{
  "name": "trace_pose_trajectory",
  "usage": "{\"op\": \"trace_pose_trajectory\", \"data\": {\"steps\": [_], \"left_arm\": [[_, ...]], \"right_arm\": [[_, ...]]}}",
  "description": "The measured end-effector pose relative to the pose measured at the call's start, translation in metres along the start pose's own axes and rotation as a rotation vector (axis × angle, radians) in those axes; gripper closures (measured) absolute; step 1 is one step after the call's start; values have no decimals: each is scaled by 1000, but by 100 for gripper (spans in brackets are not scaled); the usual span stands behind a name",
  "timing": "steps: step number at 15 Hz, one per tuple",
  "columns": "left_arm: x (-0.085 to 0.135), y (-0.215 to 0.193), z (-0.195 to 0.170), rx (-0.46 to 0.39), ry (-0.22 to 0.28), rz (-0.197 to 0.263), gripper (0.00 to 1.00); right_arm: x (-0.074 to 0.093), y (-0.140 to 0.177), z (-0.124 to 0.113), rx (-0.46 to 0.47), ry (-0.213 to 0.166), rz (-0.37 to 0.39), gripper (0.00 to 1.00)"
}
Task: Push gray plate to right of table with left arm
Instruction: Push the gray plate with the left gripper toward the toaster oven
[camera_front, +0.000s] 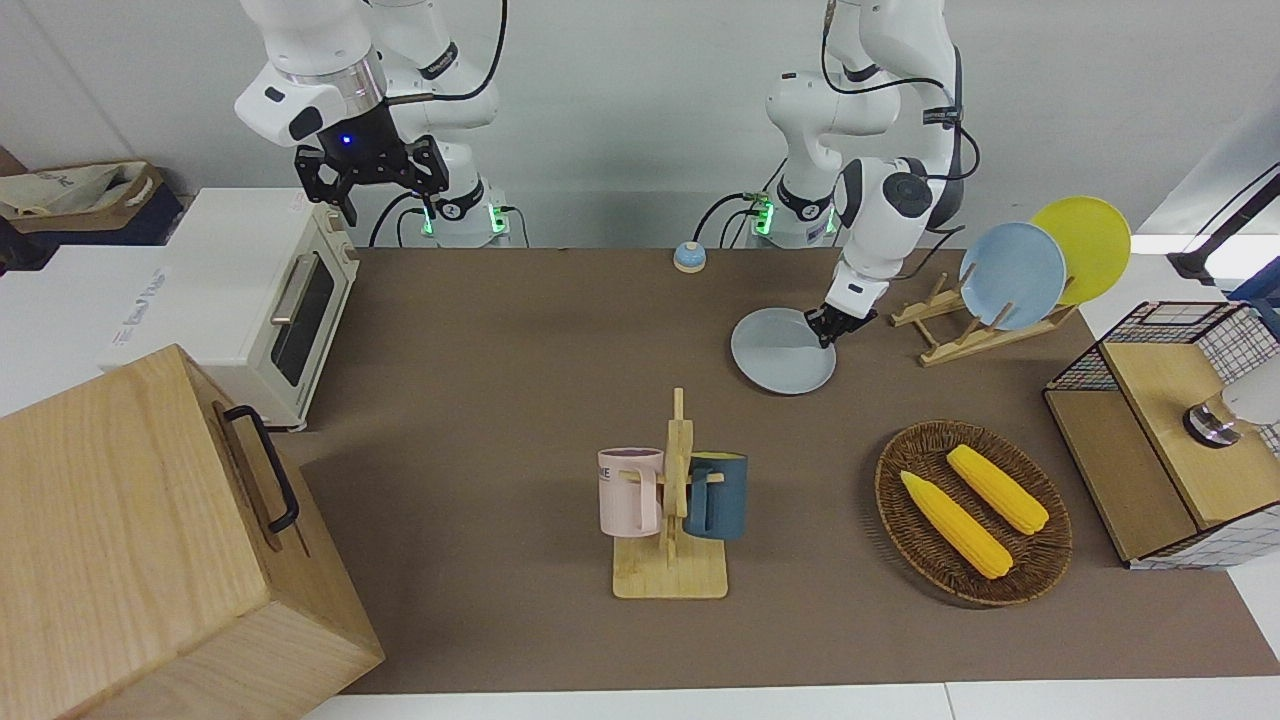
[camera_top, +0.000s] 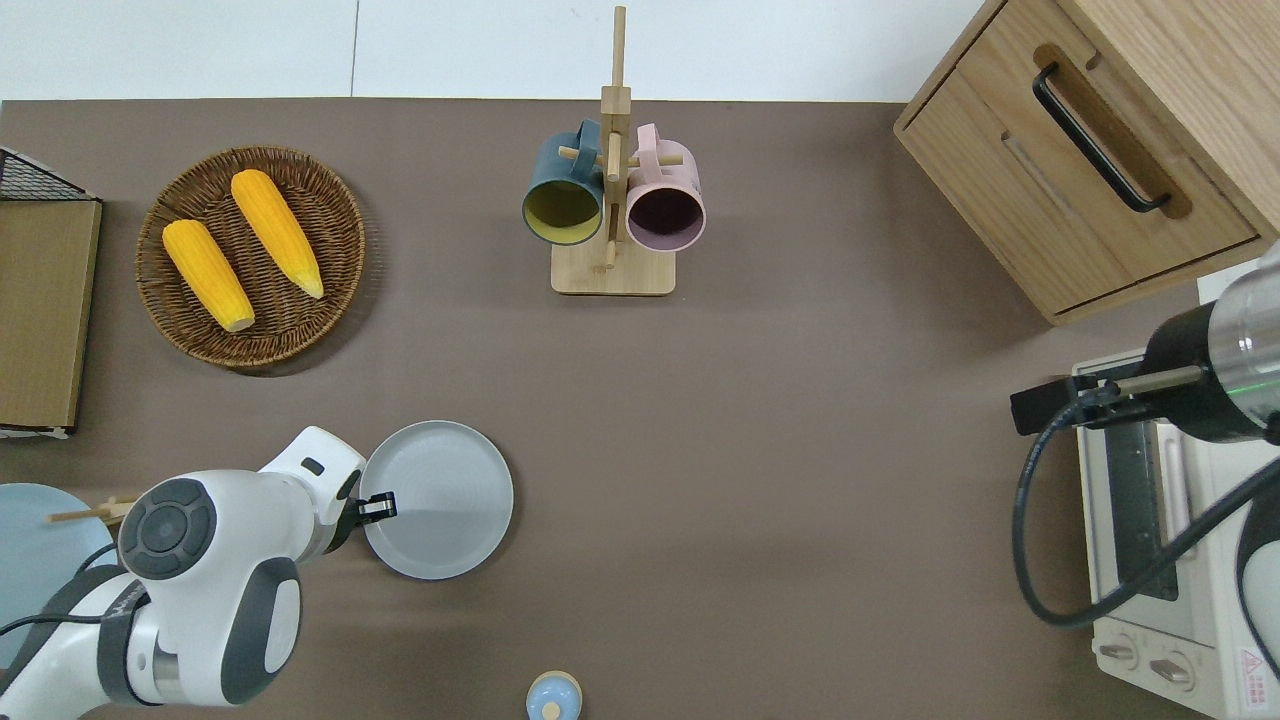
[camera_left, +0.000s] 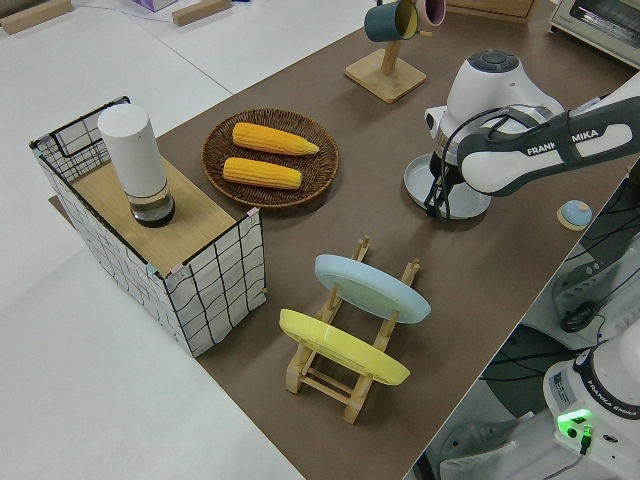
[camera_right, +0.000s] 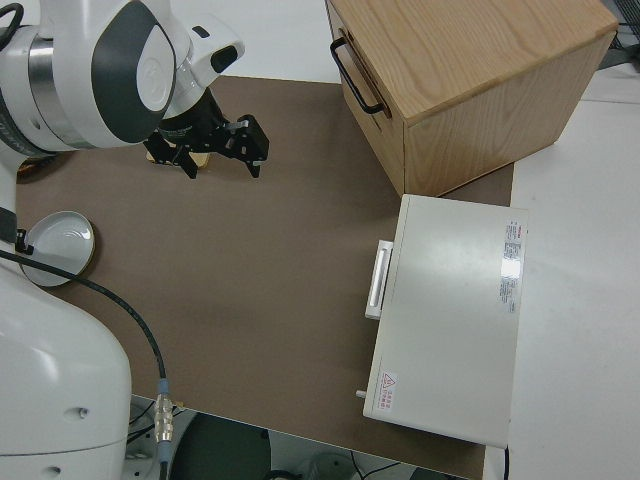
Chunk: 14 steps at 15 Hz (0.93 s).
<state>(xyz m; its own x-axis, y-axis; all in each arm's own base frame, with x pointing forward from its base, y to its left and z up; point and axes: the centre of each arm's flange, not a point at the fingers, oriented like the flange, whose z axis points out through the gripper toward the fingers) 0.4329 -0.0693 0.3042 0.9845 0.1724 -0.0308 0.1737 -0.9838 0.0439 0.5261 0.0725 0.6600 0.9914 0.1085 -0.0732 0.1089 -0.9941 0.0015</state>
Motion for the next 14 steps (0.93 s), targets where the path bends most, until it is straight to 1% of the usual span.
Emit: {"op": "trace_pose_trajectory", "data": {"steps": [3, 7, 14], "left_arm": [[-8, 26, 0, -1, 2, -31, 95], [-19, 70, 4, 1, 0, -62, 95], [-24, 120, 8, -8, -5, -89, 95]], "right_arm": [[0, 0, 0, 0, 0, 0, 1], [0, 0, 0, 0, 0, 0, 1], [0, 0, 0, 0, 0, 0, 1]]}}
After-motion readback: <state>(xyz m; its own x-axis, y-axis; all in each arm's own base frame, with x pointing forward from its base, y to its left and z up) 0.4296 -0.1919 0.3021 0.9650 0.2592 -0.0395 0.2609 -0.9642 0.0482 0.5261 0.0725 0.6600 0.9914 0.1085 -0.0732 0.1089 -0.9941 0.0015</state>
